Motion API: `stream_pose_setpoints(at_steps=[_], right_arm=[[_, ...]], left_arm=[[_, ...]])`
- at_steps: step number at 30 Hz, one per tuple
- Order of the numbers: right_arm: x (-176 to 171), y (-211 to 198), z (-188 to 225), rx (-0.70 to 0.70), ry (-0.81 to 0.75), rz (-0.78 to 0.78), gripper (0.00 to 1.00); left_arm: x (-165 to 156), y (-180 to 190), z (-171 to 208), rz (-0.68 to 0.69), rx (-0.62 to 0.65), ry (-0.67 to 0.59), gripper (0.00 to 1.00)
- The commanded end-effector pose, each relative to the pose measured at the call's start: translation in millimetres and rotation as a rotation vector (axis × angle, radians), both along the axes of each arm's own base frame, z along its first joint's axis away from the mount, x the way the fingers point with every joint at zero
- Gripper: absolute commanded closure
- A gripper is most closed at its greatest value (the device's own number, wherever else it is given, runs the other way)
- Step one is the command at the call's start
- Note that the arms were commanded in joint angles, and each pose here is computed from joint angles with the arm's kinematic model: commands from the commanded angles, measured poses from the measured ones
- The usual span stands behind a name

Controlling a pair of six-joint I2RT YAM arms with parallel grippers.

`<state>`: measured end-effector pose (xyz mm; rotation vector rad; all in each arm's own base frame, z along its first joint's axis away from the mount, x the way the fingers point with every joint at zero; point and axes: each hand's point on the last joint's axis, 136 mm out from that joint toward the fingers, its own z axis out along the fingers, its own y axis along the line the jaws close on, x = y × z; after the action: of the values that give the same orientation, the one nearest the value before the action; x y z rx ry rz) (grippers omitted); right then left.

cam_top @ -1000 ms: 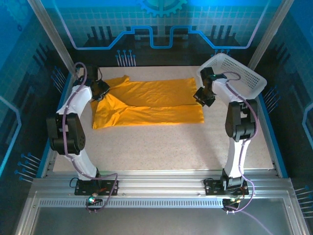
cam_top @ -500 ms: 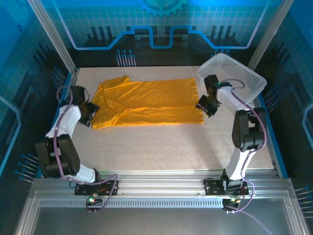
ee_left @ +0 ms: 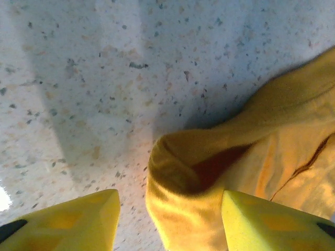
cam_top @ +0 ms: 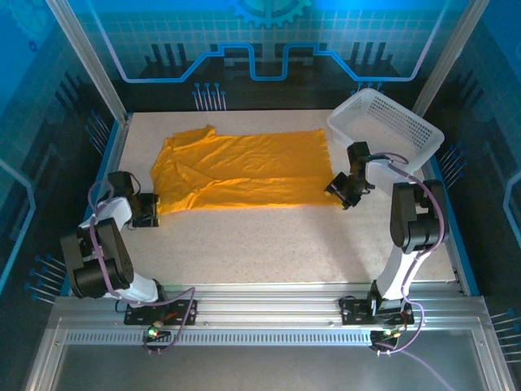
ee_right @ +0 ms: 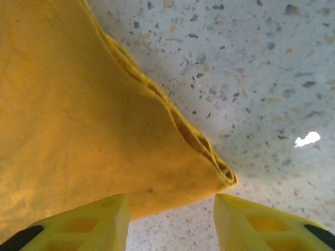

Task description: Fold and stack the t-shirts

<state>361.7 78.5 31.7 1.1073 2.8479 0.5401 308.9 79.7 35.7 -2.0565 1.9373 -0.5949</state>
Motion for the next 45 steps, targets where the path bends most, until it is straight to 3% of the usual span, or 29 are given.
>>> stream_pose_setpoints(at_steps=[1,4,8,9,17,24,26,29,31,35,39,45], right_arm=[[8,2,-11,0.024,0.024,-0.04,0.6],[16,1,-17,0.001,0.036,-0.061,0.71],[26,-7,-13,-0.056,0.033,-0.074,0.95],[28,-10,-8,-0.08,0.027,-0.073,0.98],[25,-22,22,-0.189,-0.005,-0.027,1.0],[6,-37,21,-0.258,0.036,-0.008,1.0],[0,-45,19,-0.275,0.047,-0.011,1.0],[-6,-52,11,-0.267,0.067,-0.016,1.0],[-8,-53,6,-0.253,0.081,-0.006,1.0],[-7,-49,0,-0.24,0.096,0.022,1.0],[-4,-52,1,-0.258,0.089,0.037,1.0],[-1,-55,4,-0.275,0.084,0.069,1.0]], left_arm=[[5,2,-9,0.049,-0.028,-0.017,0.56],[14,8,-8,0.043,-0.005,-0.031,0.71],[25,20,5,-0.004,0.054,-0.027,0.98],[24,23,12,-0.027,0.083,-0.012,1.0],[13,16,57,-0.228,0.251,0.073,1.0],[-16,-16,49,-0.438,0.294,0.232,1.0],[-27,-24,42,-0.468,0.283,0.262,0.93],[-35,-38,34,-0.489,0.23,0.228,0.57],[-39,-38,39,-0.499,0.243,0.23,0.42],[-45,-22,50,-0.471,0.301,0.233,0.38],[-59,-1,37,-0.274,0.194,0.196,0.38],[-15,-7,24,-0.128,0.013,-0.003,0.37]])
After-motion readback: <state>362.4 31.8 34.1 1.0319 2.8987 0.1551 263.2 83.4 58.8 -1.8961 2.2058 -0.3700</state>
